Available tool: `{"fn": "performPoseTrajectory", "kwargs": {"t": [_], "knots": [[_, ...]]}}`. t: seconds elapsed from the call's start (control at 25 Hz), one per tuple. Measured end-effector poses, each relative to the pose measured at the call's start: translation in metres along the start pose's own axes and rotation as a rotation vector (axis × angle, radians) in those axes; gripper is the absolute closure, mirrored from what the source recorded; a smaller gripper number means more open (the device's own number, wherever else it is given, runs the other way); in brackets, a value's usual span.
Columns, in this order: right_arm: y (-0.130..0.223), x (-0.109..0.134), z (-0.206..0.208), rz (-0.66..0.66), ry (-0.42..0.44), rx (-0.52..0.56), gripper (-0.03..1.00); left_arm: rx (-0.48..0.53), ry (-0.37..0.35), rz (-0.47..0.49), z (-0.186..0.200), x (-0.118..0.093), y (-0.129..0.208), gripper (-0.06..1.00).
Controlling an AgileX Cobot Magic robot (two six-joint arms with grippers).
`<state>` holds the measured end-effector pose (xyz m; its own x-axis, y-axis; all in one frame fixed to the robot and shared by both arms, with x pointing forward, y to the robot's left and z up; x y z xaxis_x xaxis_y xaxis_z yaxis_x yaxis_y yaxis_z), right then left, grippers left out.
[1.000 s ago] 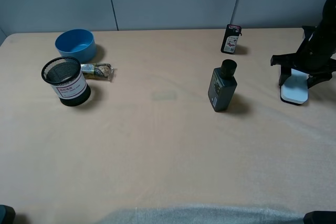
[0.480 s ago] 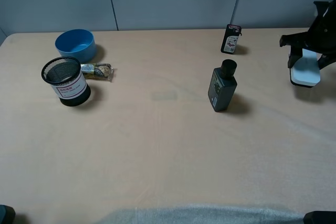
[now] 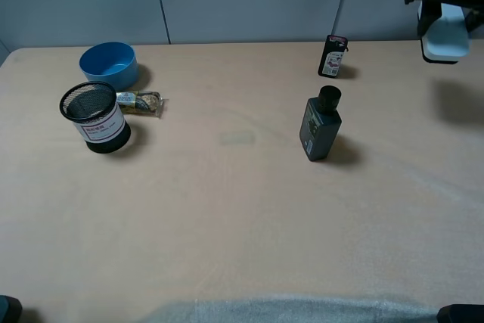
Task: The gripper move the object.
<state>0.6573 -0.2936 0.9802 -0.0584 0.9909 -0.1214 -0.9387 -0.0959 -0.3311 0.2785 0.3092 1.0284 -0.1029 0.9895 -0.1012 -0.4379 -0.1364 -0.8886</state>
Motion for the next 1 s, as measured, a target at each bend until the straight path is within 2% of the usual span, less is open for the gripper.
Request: {"fn": "performPoseTrajectory", "kwargs": {"t": [0.32, 0.56, 1.0], "knots": [[-0.026, 0.046, 0.033, 0.096, -0.037, -0.099, 0.5, 0.0, 0.0, 0.0, 0.0, 0.0, 0.0, 0.21], [-0.025, 0.086, 0.04, 0.182, -0.073, -0.125, 0.5, 0.0, 0.0, 0.0, 0.0, 0.0, 0.0, 0.21], [-0.016, 0.175, 0.05, 0.357, -0.166, -0.199, 0.5, 0.0, 0.0, 0.0, 0.0, 0.0, 0.0, 0.21]]}}
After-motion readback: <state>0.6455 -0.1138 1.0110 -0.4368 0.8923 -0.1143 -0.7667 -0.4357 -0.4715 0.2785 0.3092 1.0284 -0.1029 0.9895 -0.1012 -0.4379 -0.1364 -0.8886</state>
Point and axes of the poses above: a point on each arm's last joint axis where the gripper is mounted, z pointing back along that axis away from the gripper, x along the wrist's bending axis when the last joint is at zero, y = z × x, the point moved 5 cm from there along -z, pointing out along that axis toward the gripper, and after that the axes turned 9 degrees about z, right-handed, at the moved point
